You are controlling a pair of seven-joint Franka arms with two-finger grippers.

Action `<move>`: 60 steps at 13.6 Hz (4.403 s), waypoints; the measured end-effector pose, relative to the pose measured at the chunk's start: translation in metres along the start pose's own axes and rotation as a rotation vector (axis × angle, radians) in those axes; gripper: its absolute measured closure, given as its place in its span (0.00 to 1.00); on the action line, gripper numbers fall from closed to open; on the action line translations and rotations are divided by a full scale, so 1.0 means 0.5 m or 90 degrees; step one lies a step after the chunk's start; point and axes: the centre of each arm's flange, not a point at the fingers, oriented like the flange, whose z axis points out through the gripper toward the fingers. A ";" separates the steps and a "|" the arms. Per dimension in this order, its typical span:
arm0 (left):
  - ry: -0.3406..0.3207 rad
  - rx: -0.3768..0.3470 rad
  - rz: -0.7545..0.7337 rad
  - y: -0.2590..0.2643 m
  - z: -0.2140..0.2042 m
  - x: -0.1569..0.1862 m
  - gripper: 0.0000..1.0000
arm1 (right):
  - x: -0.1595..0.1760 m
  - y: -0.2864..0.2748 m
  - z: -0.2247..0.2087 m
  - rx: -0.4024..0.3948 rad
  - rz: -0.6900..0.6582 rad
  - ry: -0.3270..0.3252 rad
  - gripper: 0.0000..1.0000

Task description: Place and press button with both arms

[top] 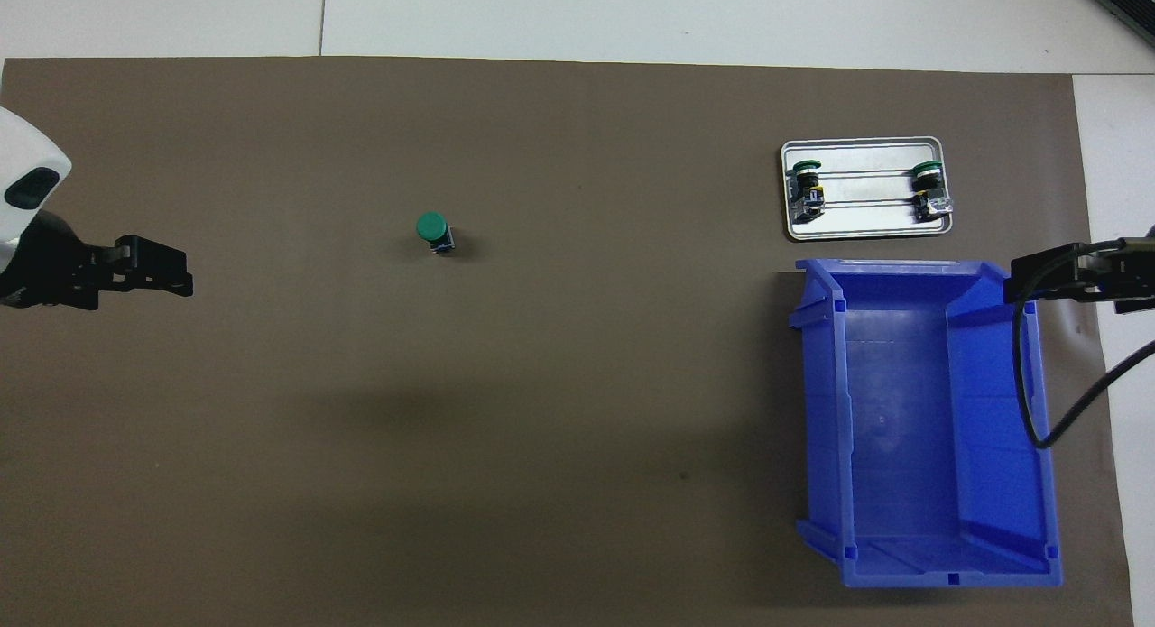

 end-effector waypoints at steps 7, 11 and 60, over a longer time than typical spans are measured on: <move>0.009 -0.001 -0.004 0.006 -0.002 0.002 0.01 | 0.000 0.000 0.000 0.000 0.000 0.000 0.00; 0.016 -0.002 -0.004 0.005 -0.008 0.004 0.01 | 0.000 0.000 0.000 0.000 0.000 0.000 0.00; 0.030 0.037 0.009 0.020 -0.024 0.004 0.01 | 0.052 -1.074 0.655 0.200 -0.290 0.390 0.31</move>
